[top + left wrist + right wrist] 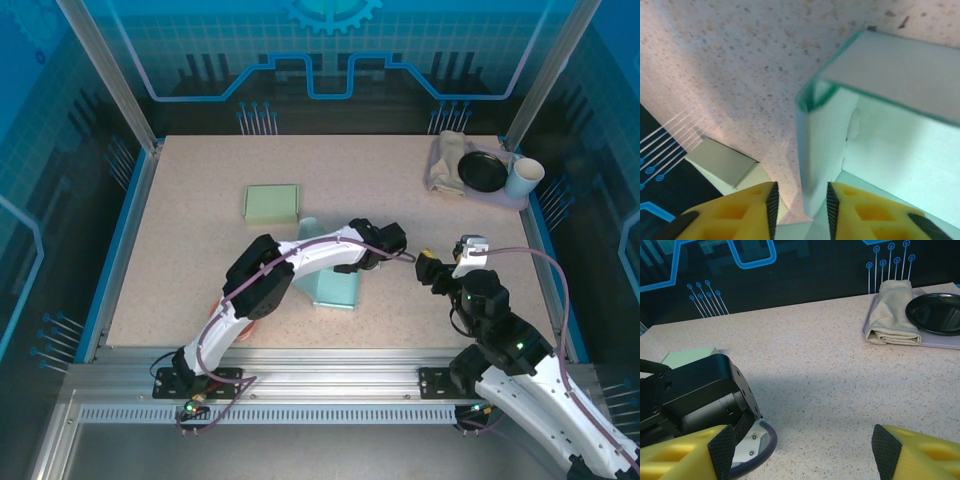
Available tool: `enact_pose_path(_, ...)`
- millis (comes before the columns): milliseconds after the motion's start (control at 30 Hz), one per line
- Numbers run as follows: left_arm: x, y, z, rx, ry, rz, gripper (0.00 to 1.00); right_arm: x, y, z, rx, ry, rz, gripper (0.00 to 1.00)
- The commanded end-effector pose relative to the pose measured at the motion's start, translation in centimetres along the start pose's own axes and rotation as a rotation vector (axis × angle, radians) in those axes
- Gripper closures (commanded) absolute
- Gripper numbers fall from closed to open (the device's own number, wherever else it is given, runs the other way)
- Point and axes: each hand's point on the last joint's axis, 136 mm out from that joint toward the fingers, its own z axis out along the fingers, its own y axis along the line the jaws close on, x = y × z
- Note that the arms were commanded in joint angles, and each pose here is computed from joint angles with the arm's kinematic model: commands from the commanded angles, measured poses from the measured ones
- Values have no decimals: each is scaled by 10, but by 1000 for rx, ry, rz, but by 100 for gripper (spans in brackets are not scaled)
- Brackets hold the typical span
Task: Fold the paper box
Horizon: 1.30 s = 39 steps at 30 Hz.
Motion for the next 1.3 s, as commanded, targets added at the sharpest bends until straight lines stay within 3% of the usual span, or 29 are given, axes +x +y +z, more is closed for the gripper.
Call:
enact_pose_path(0, 4, 13, -9, -30, 10, -16, 63, 3, -4, 0, 14, 9, 13, 25)
enact_pose_path(200, 7, 34, -36, -78, -51, -140, 62, 4, -4, 1, 12, 11, 11, 24)
enact_pose_path(367, 29, 72, -88, -142, -212, -549, 59, 4, -2, 1, 6, 16, 7, 24)
enact_pose_path(500, 57, 67, -111, -87, -285, -812, 51, 7, 2, 4, -9, 30, 0, 25)
enact_pose_path(700, 115, 49, -112, -33, -258, -1175, 42, 15, 17, 14, -67, 86, -46, 23)
enact_pose_path(967, 133, 23, -91, 126, -359, -1397, 29, 29, 41, 28, -162, 175, -124, 22)
enact_pose_path(1067, 119, 20, -82, 214, -400, -1383, 33, 35, 51, 33, -198, 203, -140, 22)
enact_pose_path(1133, 109, 20, -80, 238, -418, -1345, 48, 39, 59, 35, -241, 220, -156, 22)
enact_pose_path(1200, 102, 25, -80, 247, -441, -1297, 73, 41, 70, 37, -297, 232, -181, 22)
enact_pose_path(1267, 99, 31, -84, 246, -467, -1235, 90, 44, 79, 38, -342, 245, -188, 22)
